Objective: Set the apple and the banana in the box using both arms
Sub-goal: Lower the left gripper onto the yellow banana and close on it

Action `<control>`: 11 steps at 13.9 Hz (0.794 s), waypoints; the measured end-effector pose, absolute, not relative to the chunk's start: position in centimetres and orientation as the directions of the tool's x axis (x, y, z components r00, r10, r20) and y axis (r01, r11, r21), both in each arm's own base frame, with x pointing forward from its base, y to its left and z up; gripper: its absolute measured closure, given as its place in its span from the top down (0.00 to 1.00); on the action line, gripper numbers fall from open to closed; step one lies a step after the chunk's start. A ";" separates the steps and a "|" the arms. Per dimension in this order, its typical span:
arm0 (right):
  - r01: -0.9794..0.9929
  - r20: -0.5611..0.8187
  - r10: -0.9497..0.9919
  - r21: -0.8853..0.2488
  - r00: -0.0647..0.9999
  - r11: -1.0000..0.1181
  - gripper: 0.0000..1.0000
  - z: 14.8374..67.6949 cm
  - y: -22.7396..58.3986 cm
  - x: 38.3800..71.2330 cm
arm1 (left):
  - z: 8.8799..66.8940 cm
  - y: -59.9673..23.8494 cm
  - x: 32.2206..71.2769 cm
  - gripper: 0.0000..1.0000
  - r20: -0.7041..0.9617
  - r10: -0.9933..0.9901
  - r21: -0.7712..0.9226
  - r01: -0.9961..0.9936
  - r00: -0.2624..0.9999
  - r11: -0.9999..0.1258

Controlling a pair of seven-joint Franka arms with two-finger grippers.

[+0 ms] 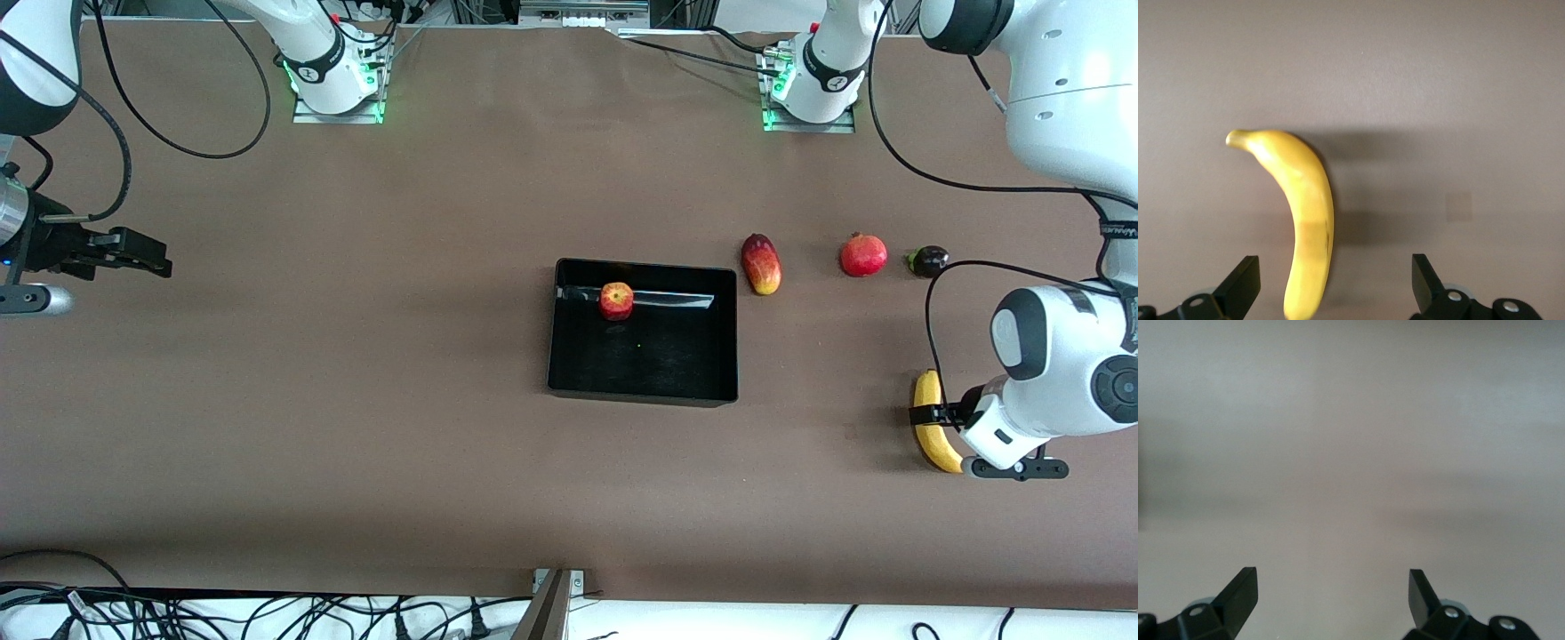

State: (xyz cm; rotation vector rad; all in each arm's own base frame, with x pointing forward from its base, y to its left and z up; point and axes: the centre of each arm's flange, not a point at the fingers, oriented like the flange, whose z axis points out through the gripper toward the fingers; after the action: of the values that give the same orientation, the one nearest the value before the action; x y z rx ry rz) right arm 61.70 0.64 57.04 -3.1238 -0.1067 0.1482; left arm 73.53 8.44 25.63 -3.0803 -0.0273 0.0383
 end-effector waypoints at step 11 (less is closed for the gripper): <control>0.081 -0.038 0.081 -0.013 0.996 -0.997 1.00 58.5 -1.9 56.5 | 17.6 11.6 72.7 0.79 -0.006 0.009 -0.097 0.009 1.000 -0.995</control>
State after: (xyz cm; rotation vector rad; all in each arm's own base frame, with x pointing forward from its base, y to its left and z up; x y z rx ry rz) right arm 56.53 -1.91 58.49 -3.1272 -0.1273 0.0596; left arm 72.73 11.55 17.61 -3.0445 -0.0138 0.0101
